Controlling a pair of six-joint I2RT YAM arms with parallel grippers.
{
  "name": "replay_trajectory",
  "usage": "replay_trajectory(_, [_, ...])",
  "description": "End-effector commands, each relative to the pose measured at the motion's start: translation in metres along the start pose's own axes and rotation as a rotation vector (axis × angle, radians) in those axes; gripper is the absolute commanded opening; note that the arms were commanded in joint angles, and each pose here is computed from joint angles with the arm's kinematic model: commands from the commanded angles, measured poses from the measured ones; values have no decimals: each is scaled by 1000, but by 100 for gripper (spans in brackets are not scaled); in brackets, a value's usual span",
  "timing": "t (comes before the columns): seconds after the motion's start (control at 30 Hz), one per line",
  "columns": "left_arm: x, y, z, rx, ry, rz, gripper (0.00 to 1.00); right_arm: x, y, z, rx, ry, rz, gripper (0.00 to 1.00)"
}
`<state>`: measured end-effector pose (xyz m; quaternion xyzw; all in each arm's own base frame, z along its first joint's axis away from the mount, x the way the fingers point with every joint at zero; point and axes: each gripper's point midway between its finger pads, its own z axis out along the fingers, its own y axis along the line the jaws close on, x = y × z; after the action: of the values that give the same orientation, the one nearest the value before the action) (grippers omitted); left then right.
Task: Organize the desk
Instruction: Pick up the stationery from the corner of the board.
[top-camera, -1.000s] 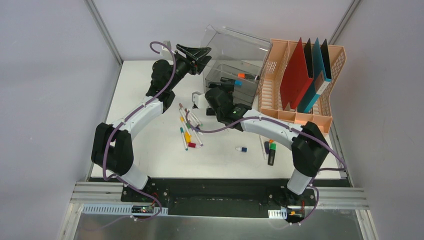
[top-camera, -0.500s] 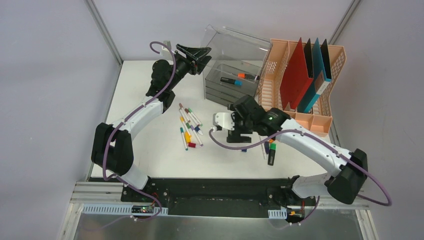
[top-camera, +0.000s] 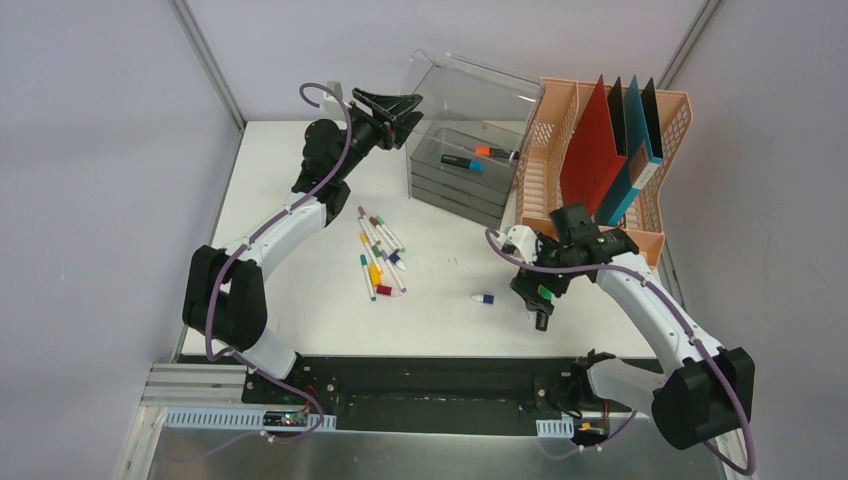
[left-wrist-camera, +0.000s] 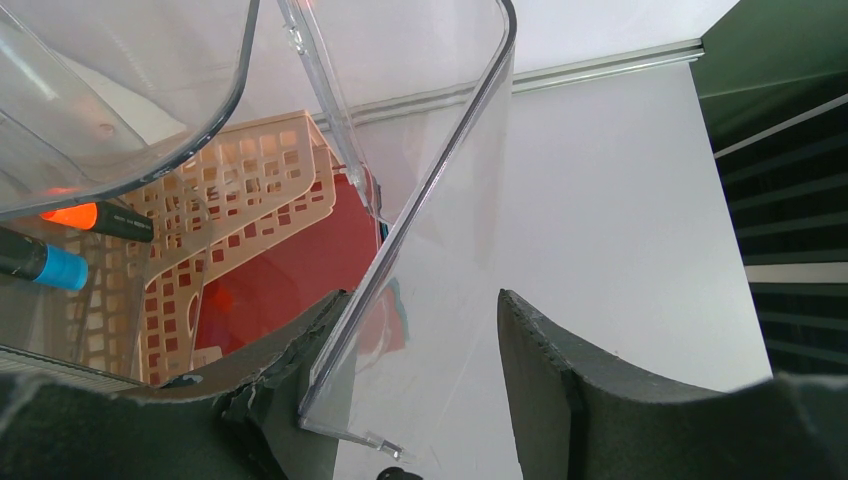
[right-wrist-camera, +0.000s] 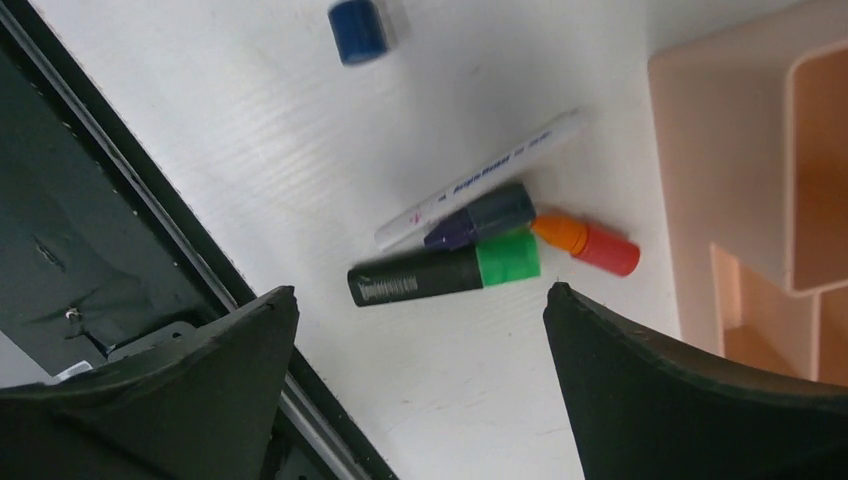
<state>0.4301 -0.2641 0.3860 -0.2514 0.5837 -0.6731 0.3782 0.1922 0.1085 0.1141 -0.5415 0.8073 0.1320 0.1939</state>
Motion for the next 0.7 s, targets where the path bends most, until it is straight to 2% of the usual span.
replay_trajectory(0.0, [1, -18, 0, 69, 15, 14, 54, 31, -8, 3, 96, 68, 53, 95])
replay_trajectory(0.1, [1, -17, 0, 69, 19, 12, 54, 47, -15, 14, 154, 116, 89, 92])
replay_trajectory(0.37, [1, -17, 0, 69, 14, 12, 54, 63, -23, 37, 173, 182, 157, 79])
replay_trajectory(0.67, [1, -17, -3, 74, 14, 7, 54, 65, -21, 51, 141, 198, 210, 76])
